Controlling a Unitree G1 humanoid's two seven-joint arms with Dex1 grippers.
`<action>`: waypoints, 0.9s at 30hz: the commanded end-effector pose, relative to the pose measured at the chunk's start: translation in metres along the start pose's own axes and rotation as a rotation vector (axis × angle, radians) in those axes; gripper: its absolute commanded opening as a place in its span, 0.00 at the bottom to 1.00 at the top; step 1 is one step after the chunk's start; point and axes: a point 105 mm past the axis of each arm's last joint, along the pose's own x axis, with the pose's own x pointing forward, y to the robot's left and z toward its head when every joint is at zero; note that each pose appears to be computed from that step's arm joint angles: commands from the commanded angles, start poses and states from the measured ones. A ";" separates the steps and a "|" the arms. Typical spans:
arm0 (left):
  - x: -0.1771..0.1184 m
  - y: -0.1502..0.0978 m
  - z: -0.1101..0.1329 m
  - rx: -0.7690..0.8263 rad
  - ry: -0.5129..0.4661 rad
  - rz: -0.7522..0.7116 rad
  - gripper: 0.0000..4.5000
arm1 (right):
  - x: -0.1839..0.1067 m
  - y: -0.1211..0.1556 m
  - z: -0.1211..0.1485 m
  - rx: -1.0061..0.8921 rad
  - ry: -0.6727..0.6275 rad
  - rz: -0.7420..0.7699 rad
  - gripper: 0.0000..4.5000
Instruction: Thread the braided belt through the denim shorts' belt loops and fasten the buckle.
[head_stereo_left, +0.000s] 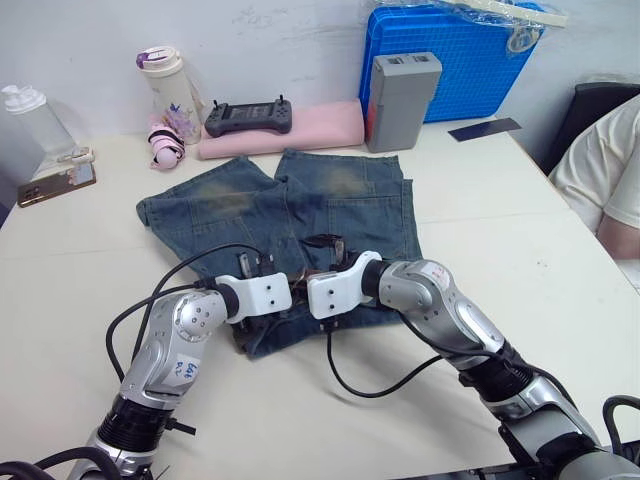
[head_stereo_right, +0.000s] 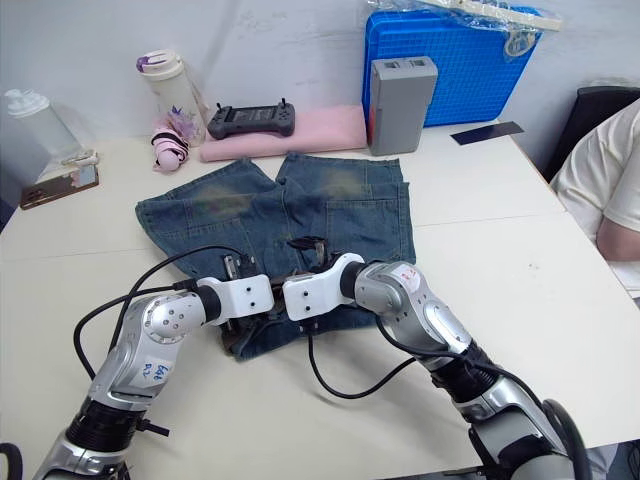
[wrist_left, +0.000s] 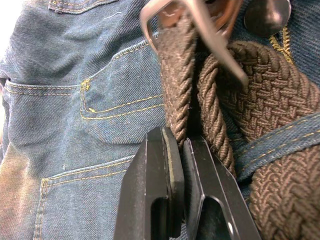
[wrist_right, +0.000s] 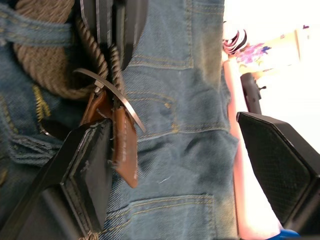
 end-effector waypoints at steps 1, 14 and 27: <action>0.010 -0.033 0.004 -0.038 -0.022 -0.123 0.00 | -0.002 -0.002 0.009 -0.010 -0.031 -0.014 0.92; 0.007 -0.027 0.008 -0.088 -0.061 -0.080 0.00 | 0.004 0.013 0.009 0.038 -0.024 0.021 0.01; -0.061 0.005 -0.009 -0.764 -0.287 -0.132 0.54 | 0.007 0.012 0.007 0.071 -0.009 -0.009 0.00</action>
